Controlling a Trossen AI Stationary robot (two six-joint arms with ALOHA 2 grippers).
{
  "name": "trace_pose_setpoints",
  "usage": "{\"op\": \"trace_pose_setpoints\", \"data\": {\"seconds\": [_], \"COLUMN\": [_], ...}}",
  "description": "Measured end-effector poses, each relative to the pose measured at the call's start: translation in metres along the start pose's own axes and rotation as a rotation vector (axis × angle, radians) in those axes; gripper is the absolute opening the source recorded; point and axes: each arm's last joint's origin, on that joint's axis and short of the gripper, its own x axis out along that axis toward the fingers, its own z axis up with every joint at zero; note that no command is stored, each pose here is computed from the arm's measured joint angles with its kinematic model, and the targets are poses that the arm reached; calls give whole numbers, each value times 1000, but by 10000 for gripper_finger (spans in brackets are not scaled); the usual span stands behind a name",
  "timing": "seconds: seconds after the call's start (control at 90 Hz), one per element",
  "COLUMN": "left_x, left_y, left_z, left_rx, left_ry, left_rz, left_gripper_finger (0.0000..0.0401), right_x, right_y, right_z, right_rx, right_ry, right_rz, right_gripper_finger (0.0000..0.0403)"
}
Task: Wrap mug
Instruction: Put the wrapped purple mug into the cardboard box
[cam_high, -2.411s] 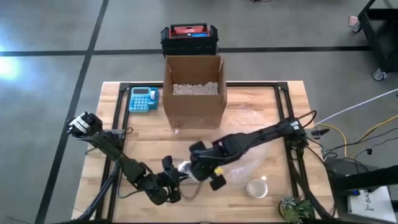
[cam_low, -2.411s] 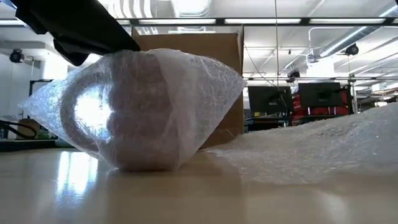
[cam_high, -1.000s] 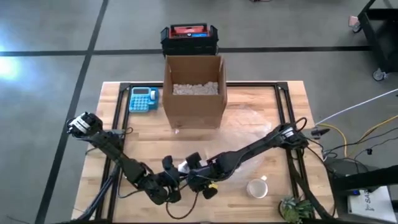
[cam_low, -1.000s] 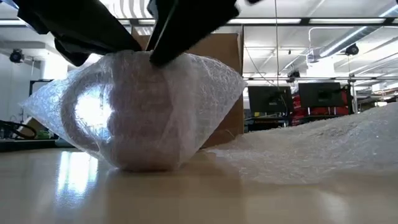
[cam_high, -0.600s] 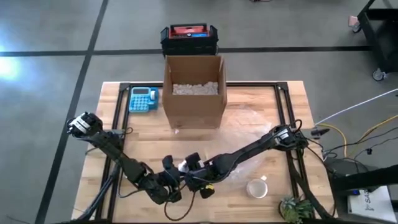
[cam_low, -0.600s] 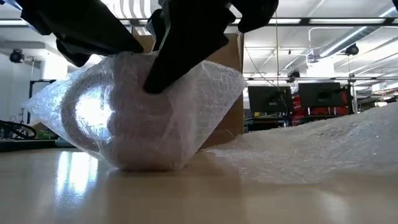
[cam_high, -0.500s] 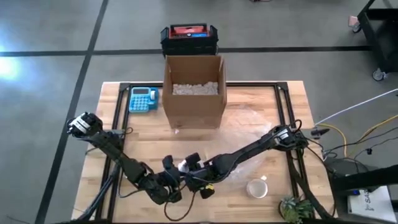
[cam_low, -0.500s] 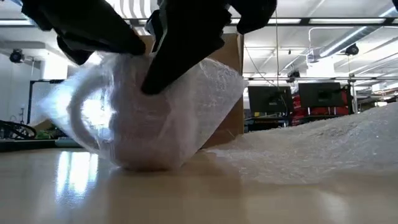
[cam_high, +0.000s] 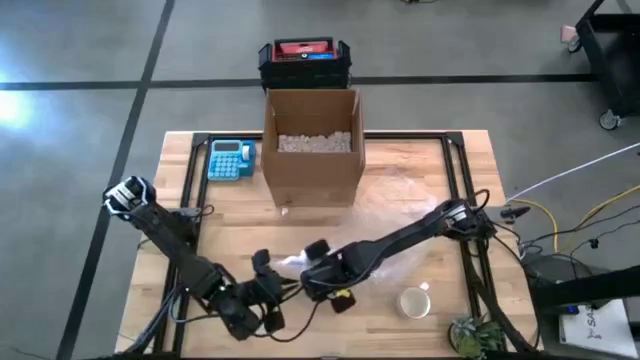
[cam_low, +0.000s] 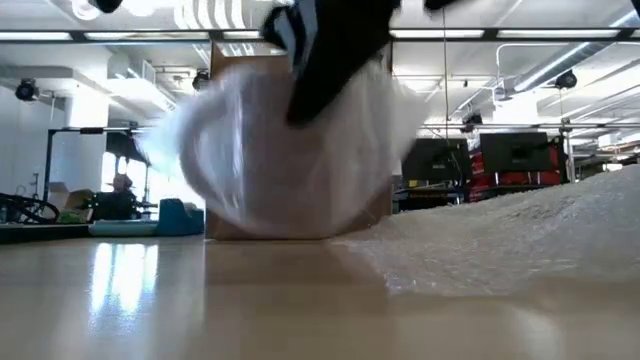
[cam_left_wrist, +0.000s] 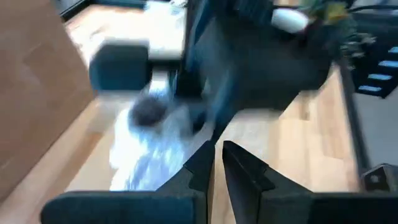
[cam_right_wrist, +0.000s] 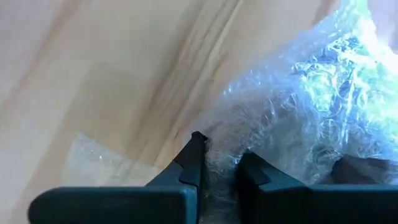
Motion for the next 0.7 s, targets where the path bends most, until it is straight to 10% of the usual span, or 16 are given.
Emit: {"op": "trace_pose_setpoints", "data": {"seconds": [0.367,0.7], "left_x": [4,11], "left_y": [4,8], "left_z": [-13,-24], "left_rx": [-15,-40], "left_ry": [15,-2], "left_rz": [20,19], "left_gripper_finger": [20,20], "right_x": [-130,-227], "right_y": [-20,-113], "right_z": [-16,-45], "right_rx": [25,166], "right_ry": [-176,-623], "right_rz": [-18,-327], "right_gripper_finger": [23,22]}}
